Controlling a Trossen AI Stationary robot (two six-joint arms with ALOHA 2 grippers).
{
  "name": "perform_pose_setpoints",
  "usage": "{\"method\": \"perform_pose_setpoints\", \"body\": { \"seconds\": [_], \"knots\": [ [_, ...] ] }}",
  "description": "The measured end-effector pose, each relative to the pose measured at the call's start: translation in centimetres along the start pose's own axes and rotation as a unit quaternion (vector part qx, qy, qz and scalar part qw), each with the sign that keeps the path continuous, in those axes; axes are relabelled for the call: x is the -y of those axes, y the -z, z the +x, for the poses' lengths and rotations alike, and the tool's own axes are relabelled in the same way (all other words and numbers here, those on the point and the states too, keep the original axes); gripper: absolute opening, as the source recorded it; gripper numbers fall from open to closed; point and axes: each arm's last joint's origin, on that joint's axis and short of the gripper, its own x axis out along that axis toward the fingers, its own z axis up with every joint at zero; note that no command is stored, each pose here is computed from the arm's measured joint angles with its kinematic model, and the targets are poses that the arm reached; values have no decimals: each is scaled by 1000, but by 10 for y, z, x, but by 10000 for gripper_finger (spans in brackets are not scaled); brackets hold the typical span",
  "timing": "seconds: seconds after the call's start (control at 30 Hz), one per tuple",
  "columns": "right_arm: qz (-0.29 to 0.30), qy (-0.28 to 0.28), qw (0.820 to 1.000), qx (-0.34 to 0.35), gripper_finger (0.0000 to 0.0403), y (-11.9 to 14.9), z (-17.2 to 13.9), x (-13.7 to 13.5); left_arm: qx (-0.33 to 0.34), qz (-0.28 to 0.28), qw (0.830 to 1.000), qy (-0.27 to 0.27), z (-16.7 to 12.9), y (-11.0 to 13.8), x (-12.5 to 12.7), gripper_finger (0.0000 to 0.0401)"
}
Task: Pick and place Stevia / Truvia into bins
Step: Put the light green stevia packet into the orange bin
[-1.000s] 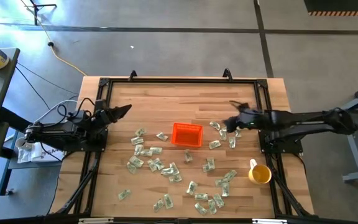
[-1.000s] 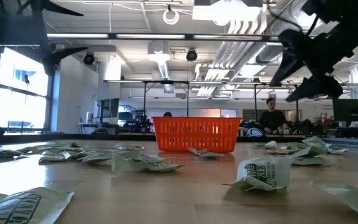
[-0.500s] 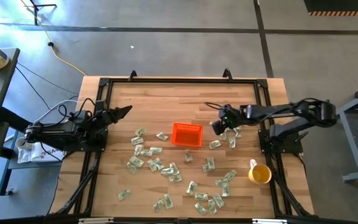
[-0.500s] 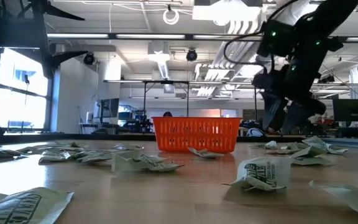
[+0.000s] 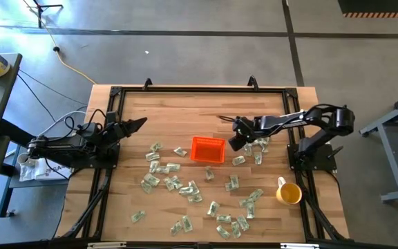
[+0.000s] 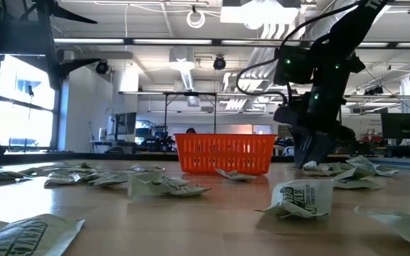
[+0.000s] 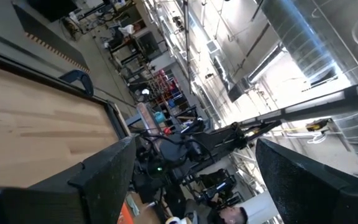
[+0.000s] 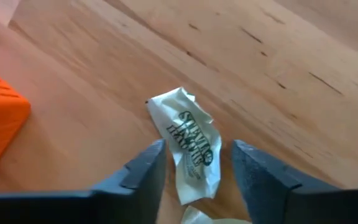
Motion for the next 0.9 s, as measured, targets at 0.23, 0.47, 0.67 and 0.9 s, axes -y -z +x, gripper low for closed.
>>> {"method": "perform_pose_setpoints", "body": {
  "seconds": [0.23, 0.47, 0.67, 0.9],
  "knots": [
    [1, 2, 1000, 3, 77, -1, 1, 0, -1, 0, 1000, 0, 0, 0, 0, 365],
    [-10, -5, 1000, -4, 7, 0, 1, 0, -2, 1, 1000, -3, 0, 0, -1, 365],
    [-14, -23, 1000, -12, 5, 3, -5, -3, -5, 4, 1000, -7, 0, 1, -1, 365],
    [12, -75, 996, 55, 3, -3, -39, -6, -5, 4, 1000, -7, 0, 1, -1, 365]
  ]
}}
